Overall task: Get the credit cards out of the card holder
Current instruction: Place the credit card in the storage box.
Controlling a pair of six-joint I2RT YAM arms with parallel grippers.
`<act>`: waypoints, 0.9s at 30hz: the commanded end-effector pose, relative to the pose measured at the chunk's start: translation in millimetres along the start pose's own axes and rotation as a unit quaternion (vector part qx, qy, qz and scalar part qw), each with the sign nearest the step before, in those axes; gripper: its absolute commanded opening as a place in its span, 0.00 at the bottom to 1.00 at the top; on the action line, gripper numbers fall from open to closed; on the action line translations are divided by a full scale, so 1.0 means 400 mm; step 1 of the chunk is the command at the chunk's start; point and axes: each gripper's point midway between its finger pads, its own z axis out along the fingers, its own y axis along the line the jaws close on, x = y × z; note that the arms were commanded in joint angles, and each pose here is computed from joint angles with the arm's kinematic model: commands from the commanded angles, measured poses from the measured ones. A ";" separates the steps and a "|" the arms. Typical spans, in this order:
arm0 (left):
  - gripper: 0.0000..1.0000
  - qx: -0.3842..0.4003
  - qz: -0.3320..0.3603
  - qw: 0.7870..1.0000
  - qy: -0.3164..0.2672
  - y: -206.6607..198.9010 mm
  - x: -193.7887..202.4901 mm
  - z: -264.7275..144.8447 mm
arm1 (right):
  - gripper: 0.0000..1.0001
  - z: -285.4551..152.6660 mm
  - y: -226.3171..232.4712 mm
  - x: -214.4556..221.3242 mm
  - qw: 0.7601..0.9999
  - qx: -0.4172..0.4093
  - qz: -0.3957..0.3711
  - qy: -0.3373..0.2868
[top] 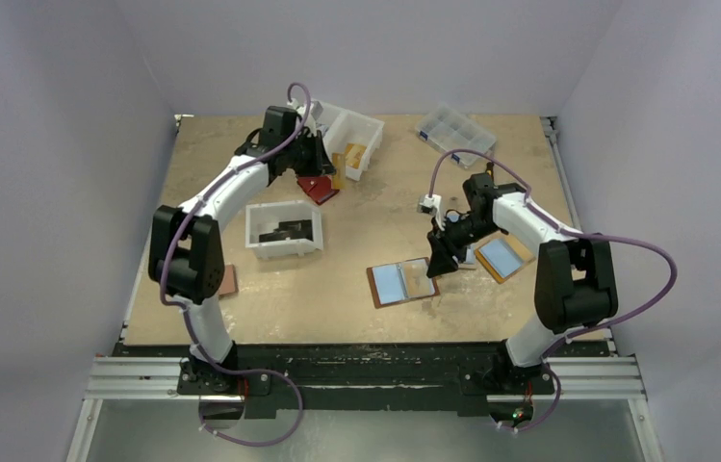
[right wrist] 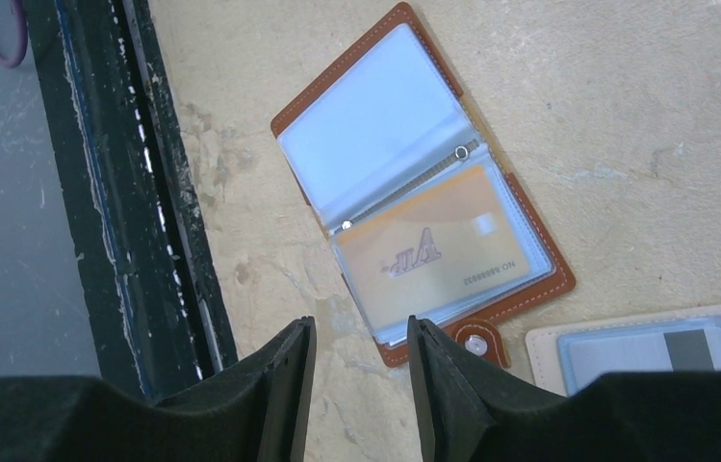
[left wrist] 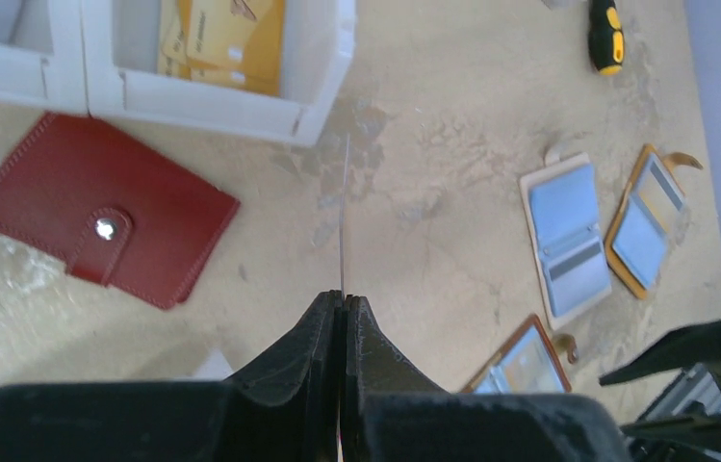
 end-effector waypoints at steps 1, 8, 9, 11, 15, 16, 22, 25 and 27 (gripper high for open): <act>0.00 -0.006 0.036 0.999 -0.027 0.029 -0.101 0.025 | 0.48 -0.024 0.009 -0.019 1.000 0.007 -0.016 -0.025; 0.00 -0.004 0.043 0.998 -0.052 0.058 -0.208 0.103 | 0.48 -0.037 0.001 -0.017 0.999 0.015 -0.011 -0.031; 0.00 -0.004 0.039 0.998 -0.049 0.068 -0.211 0.126 | 0.48 -0.038 0.000 -0.017 0.999 0.017 -0.011 -0.032; 0.00 -0.001 0.035 0.998 -0.051 0.074 -0.227 0.152 | 0.48 -0.042 -0.001 -0.017 0.999 0.019 -0.010 -0.033; 0.00 0.004 0.024 0.998 -0.055 0.085 -0.246 0.199 | 0.49 -0.051 -0.003 -0.017 0.999 0.028 -0.010 -0.038; 0.00 0.005 0.023 0.998 -0.057 0.086 -0.251 0.207 | 0.49 -0.053 -0.005 -0.017 0.999 0.030 -0.009 -0.039; 0.00 0.006 0.013 0.998 -0.064 0.102 -0.260 0.250 | 0.50 -0.061 -0.009 -0.017 0.998 0.037 -0.005 -0.043; 0.00 0.002 0.012 0.998 -0.064 0.112 -0.258 0.262 | 0.50 -0.066 -0.012 -0.017 0.998 0.041 -0.003 -0.047; 0.00 -0.001 0.012 0.998 -0.063 0.119 -0.254 0.269 | 0.50 -0.068 -0.015 -0.016 0.998 0.042 0.000 -0.048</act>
